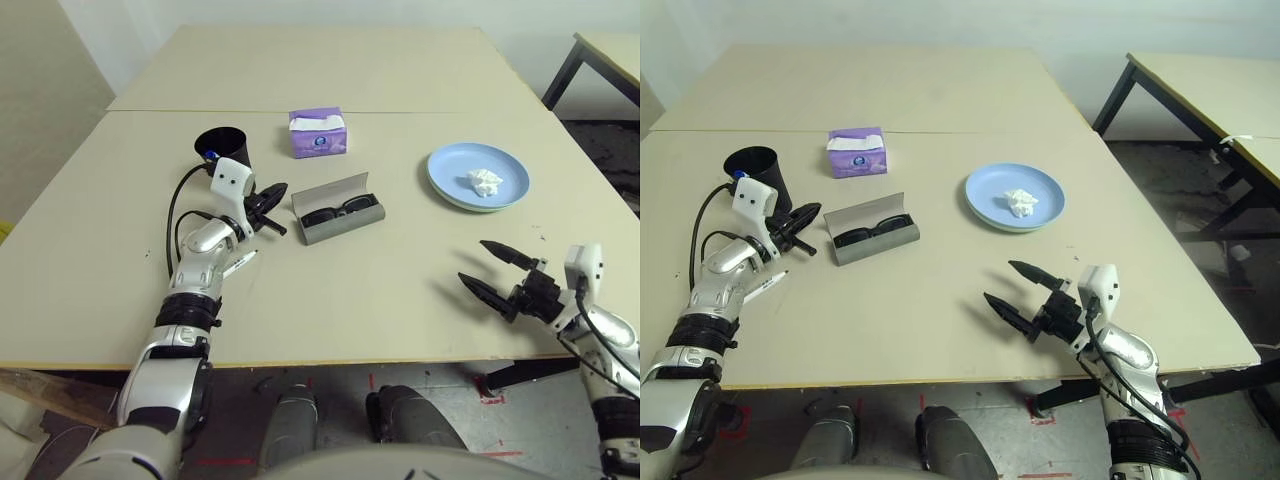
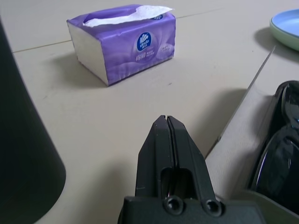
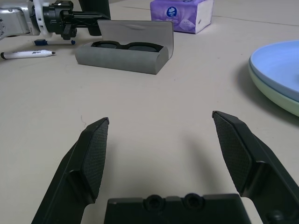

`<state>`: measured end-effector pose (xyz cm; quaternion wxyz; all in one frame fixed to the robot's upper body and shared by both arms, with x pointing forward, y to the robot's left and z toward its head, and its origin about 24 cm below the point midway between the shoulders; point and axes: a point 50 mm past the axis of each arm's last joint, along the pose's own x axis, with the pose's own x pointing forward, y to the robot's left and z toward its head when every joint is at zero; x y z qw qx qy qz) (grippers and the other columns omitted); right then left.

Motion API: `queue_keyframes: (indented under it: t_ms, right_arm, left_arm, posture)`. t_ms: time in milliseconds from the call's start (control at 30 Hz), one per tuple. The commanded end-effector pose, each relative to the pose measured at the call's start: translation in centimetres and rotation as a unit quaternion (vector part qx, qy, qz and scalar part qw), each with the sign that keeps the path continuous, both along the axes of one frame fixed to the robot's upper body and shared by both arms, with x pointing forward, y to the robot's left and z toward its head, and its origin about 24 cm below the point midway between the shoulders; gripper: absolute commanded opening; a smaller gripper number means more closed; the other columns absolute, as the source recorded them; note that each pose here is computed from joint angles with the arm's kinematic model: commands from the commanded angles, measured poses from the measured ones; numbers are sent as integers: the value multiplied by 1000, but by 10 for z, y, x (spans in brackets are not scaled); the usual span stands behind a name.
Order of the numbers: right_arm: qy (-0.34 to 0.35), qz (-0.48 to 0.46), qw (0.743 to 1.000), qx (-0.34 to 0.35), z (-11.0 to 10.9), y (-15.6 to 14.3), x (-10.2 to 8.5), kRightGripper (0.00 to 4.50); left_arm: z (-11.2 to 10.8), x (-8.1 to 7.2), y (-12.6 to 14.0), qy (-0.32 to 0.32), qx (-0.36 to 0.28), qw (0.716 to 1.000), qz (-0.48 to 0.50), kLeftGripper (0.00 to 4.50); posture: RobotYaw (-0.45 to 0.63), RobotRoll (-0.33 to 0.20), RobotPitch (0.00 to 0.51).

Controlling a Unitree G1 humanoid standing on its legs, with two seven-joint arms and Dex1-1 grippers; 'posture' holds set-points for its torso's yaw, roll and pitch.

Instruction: Organize and tidy the items on the table.

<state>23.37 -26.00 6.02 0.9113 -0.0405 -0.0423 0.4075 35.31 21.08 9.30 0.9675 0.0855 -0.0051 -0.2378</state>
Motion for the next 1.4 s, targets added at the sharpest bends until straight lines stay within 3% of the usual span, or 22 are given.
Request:
queue_keyframes:
  t_ms: [33,300,733,967,1400]
  right_arm:
    - [3,3,1000,-7,0,0,-2,4500]
    - [1,5,1000,-12,3,-2,-2,4500]
    - [9,21,1000,-10,-2,5,1,4500]
    - [9,25,1000,-8,-4,9,2,4500]
    - [15,26,999,-12,-7,9,-3,4500]
  left_arm:
    - [-5,0,-11,4,17,999,-34,24]
    - [-12,-10,-24,11,33,995,-97,24]
    - [-24,-32,-5,35,62,992,-108,24]
    - [-24,-32,-5,37,63,991,-110,24]
    - [-6,-19,-21,6,-5,995,-96,24]
  posture:
    - [-95,0,109]
    - [-100,0,105]
    - [-84,0,112]
    - [-87,0,112]
    - [-97,0,102]
